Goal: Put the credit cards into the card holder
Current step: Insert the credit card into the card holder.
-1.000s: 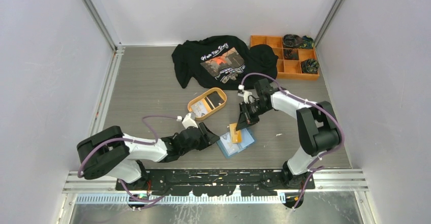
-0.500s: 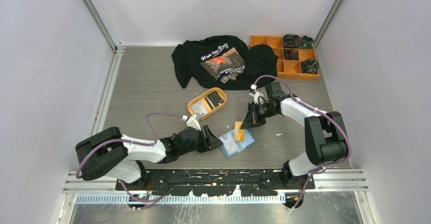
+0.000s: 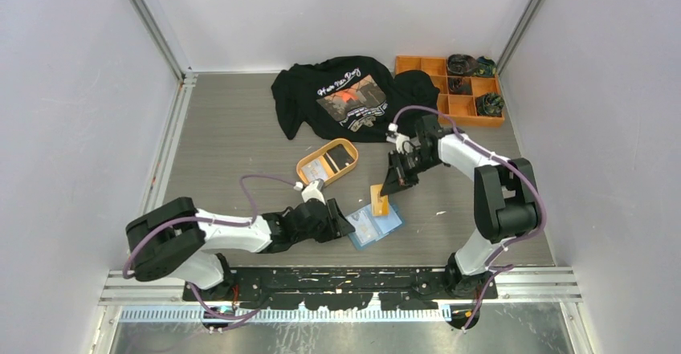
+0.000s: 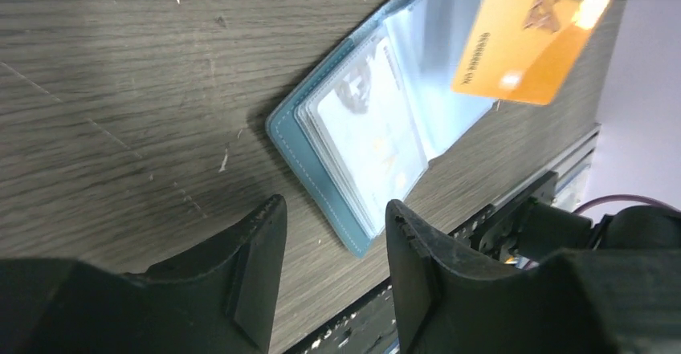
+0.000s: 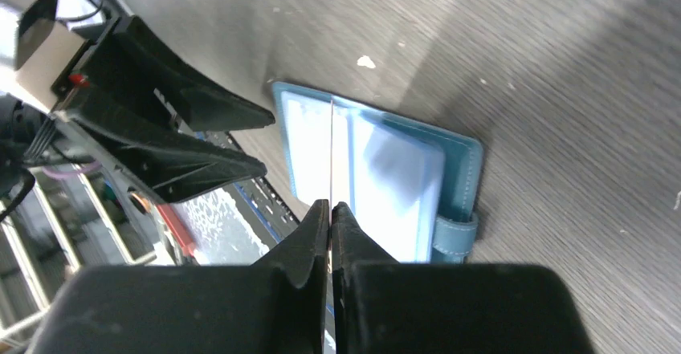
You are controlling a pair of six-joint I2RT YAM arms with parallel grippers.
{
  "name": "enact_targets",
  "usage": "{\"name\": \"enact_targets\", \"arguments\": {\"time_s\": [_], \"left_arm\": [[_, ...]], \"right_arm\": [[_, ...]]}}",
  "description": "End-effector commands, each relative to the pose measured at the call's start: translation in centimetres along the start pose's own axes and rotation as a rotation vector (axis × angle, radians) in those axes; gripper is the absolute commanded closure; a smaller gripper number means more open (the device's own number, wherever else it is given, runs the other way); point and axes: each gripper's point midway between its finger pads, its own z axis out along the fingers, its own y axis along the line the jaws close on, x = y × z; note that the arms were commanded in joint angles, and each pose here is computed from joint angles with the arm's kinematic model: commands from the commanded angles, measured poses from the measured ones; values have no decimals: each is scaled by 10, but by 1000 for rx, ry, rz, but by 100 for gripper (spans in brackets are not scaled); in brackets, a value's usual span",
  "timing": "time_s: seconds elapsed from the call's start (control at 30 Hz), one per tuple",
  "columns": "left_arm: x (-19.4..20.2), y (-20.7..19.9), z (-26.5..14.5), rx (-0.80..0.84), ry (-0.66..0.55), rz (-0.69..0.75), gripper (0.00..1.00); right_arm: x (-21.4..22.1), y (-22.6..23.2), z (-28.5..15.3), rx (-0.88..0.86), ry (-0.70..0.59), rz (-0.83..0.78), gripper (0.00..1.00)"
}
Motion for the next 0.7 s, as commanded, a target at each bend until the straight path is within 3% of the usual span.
{"name": "enact_targets", "arguments": {"time_s": [0.0, 0.23, 0.43, 0.53, 0.67], "left_arm": [[-10, -7, -24, -53, -21, 211, 51], [4, -70, -61, 178, -51, 704, 50], [24, -117, -76, 381, -163, 1091, 48], [28, -127, -77, 432, -216, 1171, 46], [26, -126, -69, 446, -282, 1167, 45]], "right_arm": [[-1, 45, -37, -116, 37, -266, 99], [10, 78, -72, -123, -68, -566, 99], [20, 90, -79, -186, -133, -637, 99], [24, 92, -87, -230, -132, -653, 99], [19, 86, -97, -232, -137, -595, 99]]}}
